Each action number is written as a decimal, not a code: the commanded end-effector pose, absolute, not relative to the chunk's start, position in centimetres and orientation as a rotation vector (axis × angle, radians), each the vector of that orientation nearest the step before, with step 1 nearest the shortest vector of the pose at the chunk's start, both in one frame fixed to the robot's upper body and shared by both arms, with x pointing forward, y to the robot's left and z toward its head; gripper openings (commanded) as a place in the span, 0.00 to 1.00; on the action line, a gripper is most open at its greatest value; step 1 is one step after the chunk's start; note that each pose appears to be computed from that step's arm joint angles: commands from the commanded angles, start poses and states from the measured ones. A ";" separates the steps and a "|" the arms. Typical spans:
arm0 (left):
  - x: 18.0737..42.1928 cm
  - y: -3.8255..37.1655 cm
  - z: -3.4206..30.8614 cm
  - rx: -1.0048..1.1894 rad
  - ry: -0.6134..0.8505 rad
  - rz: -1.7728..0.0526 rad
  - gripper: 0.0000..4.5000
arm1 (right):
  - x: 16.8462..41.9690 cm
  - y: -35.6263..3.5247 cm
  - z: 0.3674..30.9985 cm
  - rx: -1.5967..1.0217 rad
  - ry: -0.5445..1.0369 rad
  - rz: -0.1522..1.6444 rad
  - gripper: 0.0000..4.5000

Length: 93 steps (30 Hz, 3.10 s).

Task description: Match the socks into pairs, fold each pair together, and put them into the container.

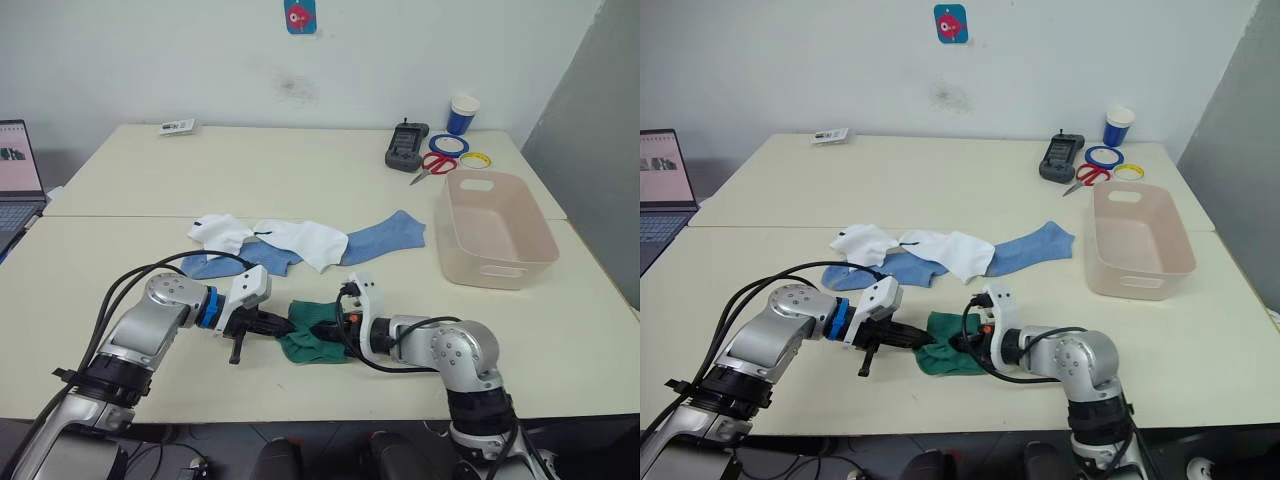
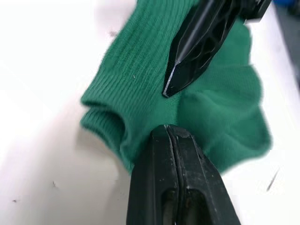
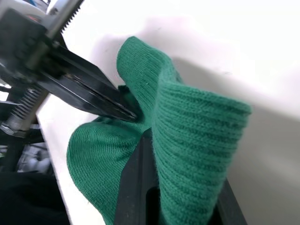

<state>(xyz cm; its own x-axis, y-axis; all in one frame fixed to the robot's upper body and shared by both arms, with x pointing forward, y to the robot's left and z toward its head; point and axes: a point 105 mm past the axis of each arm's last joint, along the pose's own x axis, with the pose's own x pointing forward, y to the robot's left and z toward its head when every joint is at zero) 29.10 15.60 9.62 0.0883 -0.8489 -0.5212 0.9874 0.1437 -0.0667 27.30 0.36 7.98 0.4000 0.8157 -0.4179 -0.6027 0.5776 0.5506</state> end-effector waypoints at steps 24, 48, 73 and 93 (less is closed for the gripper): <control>32.2 0.3 23.2 0.323 -0.070 -1.552 0.99 | 20.8 -10.4 15.2 0.194 0.263 0.651 0.00; 31.7 0.5 22.8 0.344 -0.029 -1.582 0.99 | 33.6 -26.7 25.7 -1.439 0.117 0.335 0.00; 31.0 0.8 22.5 0.327 -0.031 -1.545 1.00 | 42.0 -26.4 19.4 -1.513 0.296 0.561 0.35; 31.4 0.9 22.2 0.344 -0.027 -1.544 1.00 | 35.9 -25.1 24.3 -1.294 0.416 0.812 0.99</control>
